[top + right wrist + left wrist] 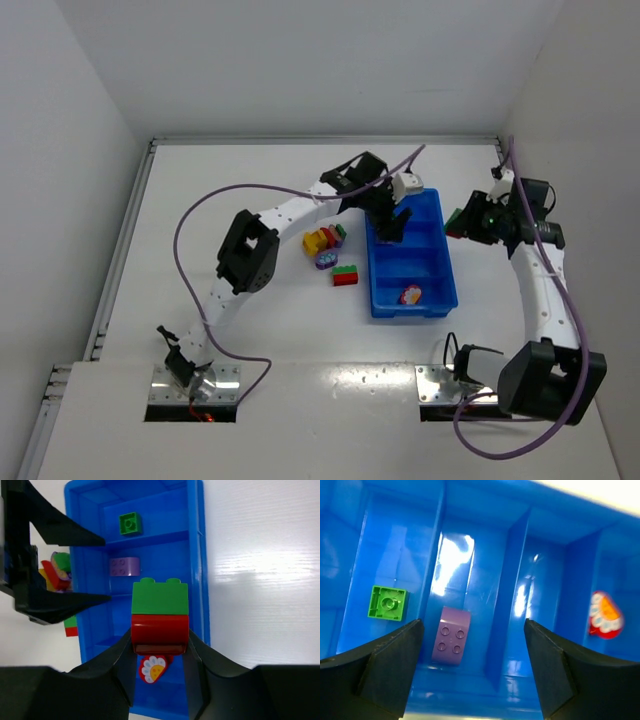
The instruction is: Sort the legos into containers by color
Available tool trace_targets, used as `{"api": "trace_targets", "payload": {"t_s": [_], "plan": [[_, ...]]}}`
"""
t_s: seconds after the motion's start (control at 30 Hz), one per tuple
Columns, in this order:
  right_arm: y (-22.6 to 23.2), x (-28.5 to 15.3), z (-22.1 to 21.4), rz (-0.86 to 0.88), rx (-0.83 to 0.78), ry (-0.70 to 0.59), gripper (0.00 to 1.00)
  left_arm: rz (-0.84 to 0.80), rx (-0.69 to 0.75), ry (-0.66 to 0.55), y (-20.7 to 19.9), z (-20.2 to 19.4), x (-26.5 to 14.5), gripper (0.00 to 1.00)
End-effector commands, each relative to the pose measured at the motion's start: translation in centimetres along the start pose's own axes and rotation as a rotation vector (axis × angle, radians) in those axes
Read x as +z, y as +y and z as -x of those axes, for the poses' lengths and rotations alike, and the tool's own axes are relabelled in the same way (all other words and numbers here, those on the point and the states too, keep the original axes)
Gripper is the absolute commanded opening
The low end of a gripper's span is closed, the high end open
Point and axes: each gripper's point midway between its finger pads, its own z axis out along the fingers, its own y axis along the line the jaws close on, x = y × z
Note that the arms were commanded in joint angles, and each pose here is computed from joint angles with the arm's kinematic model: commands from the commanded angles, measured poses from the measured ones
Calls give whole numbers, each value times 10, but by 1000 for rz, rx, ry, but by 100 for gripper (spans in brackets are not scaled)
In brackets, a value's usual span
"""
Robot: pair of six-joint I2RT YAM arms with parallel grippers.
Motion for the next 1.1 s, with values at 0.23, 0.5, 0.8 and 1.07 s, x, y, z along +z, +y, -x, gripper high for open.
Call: {"api": "trace_targets", "payload": {"t_s": [0.23, 0.5, 0.8, 1.07], "plan": [[76, 23, 30, 505, -140, -42, 0, -78, -139, -430, 25, 113, -151, 84], [153, 69, 59, 895, -225, 47, 0, -171, -369, -480, 62, 48, -217, 91], [239, 95, 56, 1139, -255, 175, 0, -281, -456, -549, 57, 34, -239, 91], [282, 95, 35, 1246, -278, 244, 0, -254, -448, -592, 73, 37, -253, 91]]}}
